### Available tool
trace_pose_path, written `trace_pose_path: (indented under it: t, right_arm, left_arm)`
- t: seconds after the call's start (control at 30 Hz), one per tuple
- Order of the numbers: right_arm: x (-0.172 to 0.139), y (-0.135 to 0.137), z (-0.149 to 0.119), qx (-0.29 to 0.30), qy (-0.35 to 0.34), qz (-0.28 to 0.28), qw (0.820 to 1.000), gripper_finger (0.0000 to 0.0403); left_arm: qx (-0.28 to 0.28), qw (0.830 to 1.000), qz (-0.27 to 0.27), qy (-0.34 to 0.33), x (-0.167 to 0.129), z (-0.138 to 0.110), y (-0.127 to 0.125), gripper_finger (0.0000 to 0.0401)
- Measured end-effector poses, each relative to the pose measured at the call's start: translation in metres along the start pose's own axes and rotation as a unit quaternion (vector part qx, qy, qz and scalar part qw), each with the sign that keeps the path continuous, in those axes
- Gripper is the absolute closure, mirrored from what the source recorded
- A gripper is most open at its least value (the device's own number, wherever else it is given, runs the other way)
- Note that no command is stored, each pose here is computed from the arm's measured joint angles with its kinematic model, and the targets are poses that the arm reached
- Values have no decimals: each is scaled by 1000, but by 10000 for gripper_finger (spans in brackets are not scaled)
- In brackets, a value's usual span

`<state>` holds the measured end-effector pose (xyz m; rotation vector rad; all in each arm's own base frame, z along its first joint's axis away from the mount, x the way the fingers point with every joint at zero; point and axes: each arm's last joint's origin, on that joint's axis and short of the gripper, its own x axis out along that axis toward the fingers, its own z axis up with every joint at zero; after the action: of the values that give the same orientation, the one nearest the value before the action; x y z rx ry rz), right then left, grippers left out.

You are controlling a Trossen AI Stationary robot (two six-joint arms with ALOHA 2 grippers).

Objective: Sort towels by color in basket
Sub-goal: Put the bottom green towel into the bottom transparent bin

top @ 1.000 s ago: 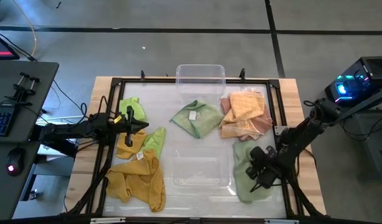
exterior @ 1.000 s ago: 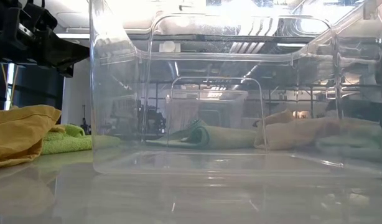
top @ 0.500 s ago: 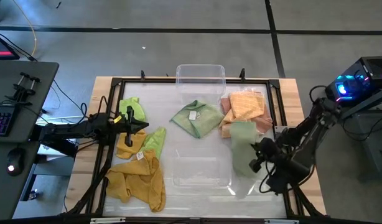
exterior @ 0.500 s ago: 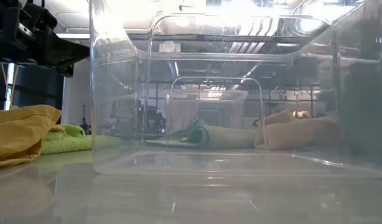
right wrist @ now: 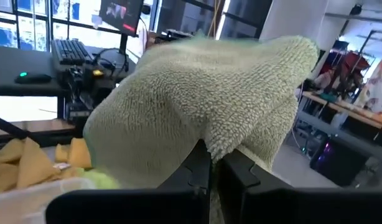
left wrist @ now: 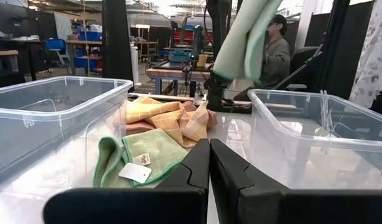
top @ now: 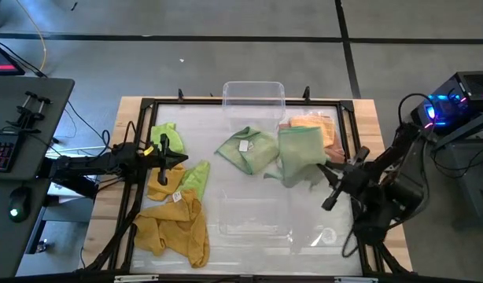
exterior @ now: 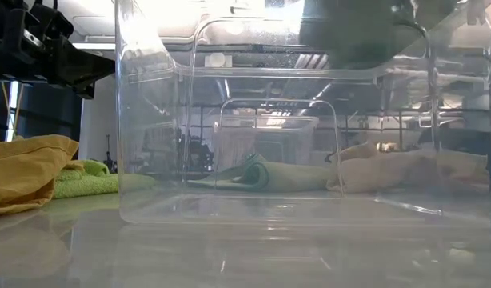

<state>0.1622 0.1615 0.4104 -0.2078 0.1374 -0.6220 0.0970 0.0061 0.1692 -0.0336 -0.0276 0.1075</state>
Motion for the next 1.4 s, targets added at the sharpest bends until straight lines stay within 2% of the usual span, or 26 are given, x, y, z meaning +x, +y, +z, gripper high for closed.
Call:
trace_pose_path:
  t: [0.13,0.2,0.3,0.4,0.47,0.67,0.97,1.23,1.4]
  right_arm:
    - [-1,9,24,0,-4,14,1000,399]
    - [0,16,35,-6,0,39,999,399]
    - [7,27,51,-12,3,133,991,399]
    - [17,40,57,-52,-12,236,970,400]
    - [26,47,55,-77,-11,262,962,400]
    - [61,68,37,-118,25,287,950,400]
    - [103,105,2,-158,96,287,940,400]
    - [125,129,-30,-154,173,327,916,400]
    - [128,140,-25,-128,137,393,900,400]
  left_arm:
    - [0,1000,0,0,0,0,0,400]
    - [0,1000,0,0,0,0,0,400]
    - [0,1000,0,0,0,0,0,400]
    - [0,1000,1,0,0,0,0,400]
    - [0,1000,2,0,0,0,0,400]
    - [-4,1000,2,0,0,0,0,400]
    - [-4,1000,1,0,0,0,0,400]
    - [-4,1000,0,0,0,0,0,400]
    - [-4,1000,-1,0,0,0,0,400]
